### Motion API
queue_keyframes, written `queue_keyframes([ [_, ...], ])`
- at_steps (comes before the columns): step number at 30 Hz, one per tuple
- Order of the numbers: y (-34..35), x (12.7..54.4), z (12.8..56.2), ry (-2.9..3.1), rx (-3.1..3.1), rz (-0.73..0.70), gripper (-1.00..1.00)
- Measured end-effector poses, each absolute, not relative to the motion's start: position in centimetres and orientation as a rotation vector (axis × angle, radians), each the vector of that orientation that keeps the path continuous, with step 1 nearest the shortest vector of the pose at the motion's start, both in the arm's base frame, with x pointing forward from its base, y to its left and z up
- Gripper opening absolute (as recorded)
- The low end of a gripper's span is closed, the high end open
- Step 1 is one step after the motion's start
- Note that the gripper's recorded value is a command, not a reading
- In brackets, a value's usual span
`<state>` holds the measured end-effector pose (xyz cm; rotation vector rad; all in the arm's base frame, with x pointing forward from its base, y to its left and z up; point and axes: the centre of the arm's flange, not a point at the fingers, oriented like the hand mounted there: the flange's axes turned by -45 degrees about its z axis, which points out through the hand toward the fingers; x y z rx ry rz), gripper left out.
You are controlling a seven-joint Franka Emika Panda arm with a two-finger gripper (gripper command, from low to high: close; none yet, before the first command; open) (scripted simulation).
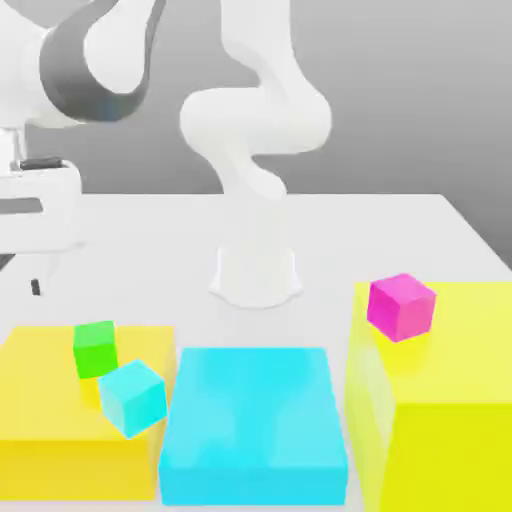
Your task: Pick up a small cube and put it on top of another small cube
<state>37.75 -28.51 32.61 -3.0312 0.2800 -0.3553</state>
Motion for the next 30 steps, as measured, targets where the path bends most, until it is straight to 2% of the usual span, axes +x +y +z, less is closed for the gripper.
queue_keyframes([
  [9, -32.1, 32.3, 26.1, 0.313, -3.103, -0.155, 0.0],
  [19, -35.0, 25.5, 22.4, 0.324, -3.187, 0.031, 0.0],
  [23, -33.1, 22.6, 19.7, 0.355, -3.13, 0.002, 0.0],
  [30, -33.3, 22.4, 16.4, 0.373, -3.125, -0.024, 0.0],
])
